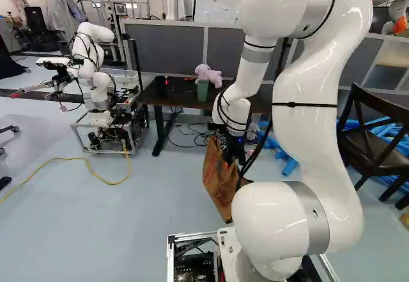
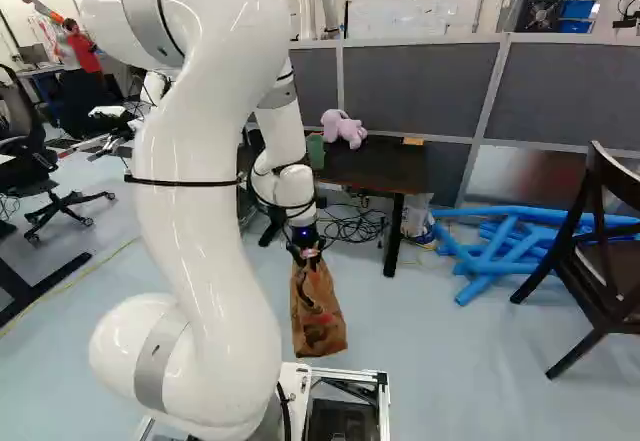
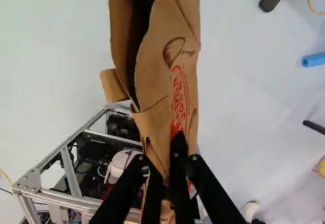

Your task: Pick up the bag on the ground and place it on the table

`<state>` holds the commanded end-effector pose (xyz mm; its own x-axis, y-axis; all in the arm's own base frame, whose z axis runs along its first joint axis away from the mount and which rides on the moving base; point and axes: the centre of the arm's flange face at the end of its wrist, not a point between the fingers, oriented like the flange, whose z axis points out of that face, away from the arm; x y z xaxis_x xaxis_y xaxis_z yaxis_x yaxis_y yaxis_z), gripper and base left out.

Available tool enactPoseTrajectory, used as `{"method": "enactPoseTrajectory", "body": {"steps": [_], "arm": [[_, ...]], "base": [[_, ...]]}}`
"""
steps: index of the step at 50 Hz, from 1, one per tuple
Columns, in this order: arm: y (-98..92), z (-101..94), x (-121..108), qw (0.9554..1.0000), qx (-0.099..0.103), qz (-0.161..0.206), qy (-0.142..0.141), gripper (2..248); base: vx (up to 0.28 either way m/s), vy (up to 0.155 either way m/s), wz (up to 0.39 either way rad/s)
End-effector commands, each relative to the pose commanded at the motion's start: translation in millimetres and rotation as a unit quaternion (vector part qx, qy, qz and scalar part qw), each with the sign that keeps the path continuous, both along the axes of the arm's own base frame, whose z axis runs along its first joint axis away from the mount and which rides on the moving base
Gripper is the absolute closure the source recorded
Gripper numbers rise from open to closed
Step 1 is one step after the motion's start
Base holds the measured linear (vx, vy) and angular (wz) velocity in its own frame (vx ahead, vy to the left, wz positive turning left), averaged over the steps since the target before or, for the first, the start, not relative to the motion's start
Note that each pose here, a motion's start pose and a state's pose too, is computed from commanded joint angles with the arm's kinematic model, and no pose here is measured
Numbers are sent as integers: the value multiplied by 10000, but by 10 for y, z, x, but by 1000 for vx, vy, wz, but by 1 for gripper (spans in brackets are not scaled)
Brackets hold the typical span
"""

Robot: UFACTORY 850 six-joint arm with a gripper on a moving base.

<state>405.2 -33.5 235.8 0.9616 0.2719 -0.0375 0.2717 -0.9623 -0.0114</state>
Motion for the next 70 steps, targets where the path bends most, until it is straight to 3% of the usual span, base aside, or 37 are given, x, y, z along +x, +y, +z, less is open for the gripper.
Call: {"method": "enactPoseTrajectory", "body": {"steps": [70], "arm": [[21,1106,-191,9999,-20,5,-99,229]], "base": [[0,0,0]]}}
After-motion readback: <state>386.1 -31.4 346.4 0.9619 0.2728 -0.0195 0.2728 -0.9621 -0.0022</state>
